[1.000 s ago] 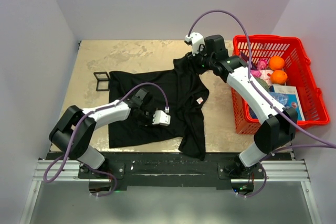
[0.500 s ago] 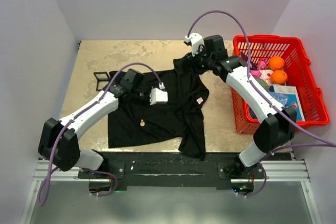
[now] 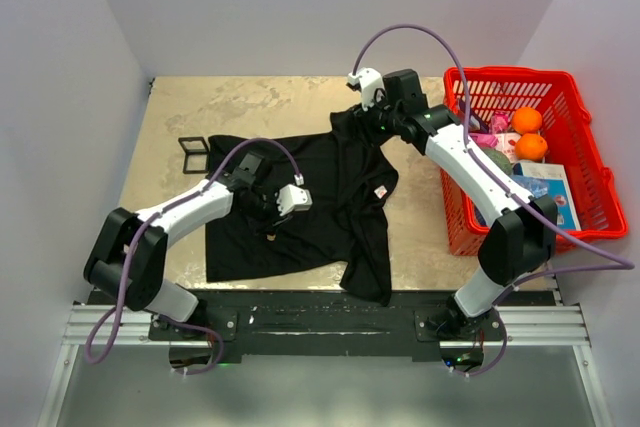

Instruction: Remove the brooch from the garment

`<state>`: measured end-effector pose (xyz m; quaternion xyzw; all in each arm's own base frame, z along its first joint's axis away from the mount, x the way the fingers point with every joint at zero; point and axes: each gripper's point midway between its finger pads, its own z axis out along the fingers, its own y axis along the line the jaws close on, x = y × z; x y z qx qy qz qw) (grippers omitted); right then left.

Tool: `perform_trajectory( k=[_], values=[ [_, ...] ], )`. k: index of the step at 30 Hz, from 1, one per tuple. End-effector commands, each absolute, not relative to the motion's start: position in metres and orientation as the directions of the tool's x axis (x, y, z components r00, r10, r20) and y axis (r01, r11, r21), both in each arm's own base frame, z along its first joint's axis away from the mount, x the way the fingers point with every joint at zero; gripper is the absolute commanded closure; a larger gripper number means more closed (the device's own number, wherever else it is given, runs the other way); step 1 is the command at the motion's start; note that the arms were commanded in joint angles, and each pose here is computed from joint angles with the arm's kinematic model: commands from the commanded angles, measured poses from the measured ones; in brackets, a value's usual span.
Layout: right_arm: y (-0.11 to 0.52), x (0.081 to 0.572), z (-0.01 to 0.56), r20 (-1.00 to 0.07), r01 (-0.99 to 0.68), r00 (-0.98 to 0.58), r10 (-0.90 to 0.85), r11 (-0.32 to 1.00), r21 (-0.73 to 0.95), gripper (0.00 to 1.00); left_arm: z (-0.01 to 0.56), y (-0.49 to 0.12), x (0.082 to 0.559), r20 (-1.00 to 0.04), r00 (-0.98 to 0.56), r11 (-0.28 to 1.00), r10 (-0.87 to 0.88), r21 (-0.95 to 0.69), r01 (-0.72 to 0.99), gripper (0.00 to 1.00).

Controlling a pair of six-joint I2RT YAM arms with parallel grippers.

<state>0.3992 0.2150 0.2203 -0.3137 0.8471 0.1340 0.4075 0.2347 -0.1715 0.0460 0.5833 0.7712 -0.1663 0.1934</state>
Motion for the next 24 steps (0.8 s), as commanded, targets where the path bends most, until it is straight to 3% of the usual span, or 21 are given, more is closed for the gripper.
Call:
perform_trajectory(
  k=[1, 19, 24],
  values=[
    [0.216, 0.399, 0.239, -0.809, -0.651, -0.430, -0.401, 0.759, -0.030, 0.59, 0.043, -0.173, 0.247, -0.483, -0.344, 0.378, 0.805, -0.030, 0.925, 0.67],
    [0.218, 0.399, 0.233, -0.805, -0.652, -0.436, -0.403, 0.758, -0.026, 0.59, 0.009, -0.166, 0.251, -0.385, -0.467, 0.494, 0.796, -0.031, 0.869, 0.75],
    [0.217, 0.400, 0.230, -0.802, -0.651, -0.440, -0.404, 0.758, -0.025, 0.59, 0.004, -0.165, 0.236, -0.370, -0.469, 0.481, 0.802, -0.066, 0.874, 0.88]
  ],
)
